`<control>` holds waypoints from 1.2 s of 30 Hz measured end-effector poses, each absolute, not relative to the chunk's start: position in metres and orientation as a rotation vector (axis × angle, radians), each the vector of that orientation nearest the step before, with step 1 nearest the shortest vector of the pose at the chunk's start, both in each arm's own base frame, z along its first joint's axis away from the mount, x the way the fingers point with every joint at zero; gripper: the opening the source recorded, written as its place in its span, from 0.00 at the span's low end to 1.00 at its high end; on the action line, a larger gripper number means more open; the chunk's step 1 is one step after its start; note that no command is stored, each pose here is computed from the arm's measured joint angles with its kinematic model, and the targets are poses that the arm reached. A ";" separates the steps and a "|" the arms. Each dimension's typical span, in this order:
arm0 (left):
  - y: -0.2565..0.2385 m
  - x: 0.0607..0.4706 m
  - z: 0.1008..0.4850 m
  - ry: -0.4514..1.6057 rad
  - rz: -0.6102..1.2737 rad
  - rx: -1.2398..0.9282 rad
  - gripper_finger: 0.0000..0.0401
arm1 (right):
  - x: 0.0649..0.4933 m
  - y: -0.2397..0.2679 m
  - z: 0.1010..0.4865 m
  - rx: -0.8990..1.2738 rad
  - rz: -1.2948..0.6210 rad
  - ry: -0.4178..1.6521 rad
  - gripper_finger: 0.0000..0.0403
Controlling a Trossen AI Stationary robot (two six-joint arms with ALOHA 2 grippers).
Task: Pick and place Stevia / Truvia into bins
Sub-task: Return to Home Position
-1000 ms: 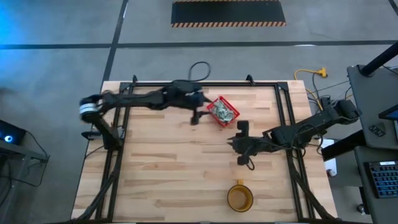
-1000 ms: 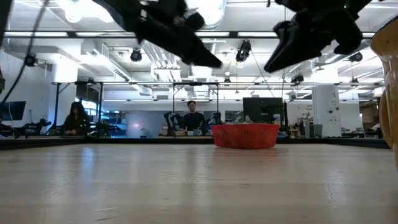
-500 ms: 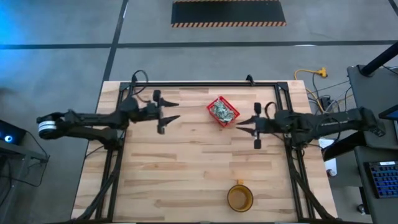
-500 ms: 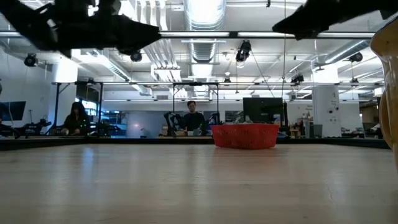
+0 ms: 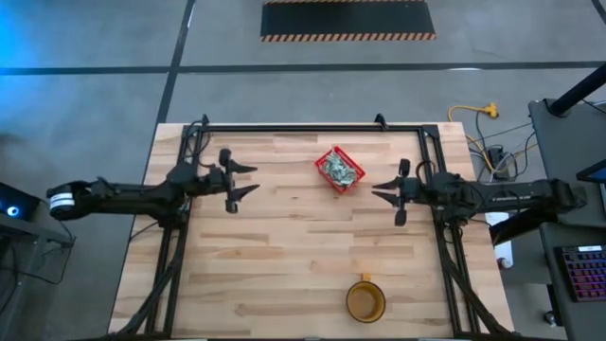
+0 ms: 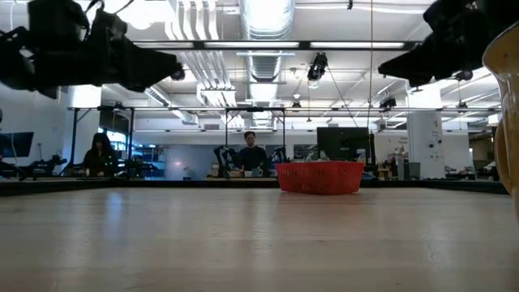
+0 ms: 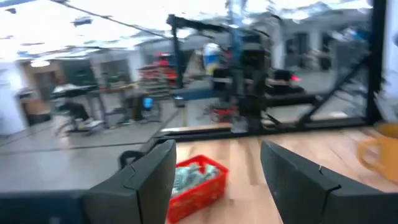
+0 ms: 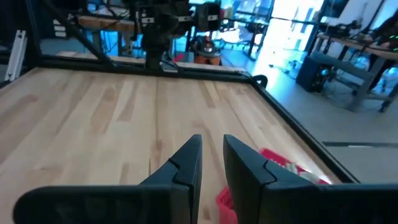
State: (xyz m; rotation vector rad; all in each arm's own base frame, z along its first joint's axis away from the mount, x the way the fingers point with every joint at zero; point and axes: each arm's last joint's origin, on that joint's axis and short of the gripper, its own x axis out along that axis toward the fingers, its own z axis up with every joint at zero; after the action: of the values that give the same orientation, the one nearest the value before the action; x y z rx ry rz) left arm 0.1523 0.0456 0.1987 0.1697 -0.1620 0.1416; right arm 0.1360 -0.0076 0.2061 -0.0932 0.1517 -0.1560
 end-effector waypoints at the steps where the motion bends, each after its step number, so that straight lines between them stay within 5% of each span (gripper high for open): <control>1: 0.045 0.149 0.196 -0.174 0.167 0.154 0.54 | 0.133 -0.008 0.205 -0.093 -0.164 0.140 0.14; 36: 0.008 0.131 0.188 -0.230 0.075 0.064 0.54 | 0.099 0.010 0.177 -0.097 0.008 -0.047 0.14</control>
State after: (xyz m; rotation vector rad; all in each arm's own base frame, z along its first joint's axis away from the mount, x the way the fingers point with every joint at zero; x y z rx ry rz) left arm 0.1307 0.0080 0.1880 0.0643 -0.2297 0.0748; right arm 0.0994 0.0096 0.1767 -0.0972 -0.0475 0.0082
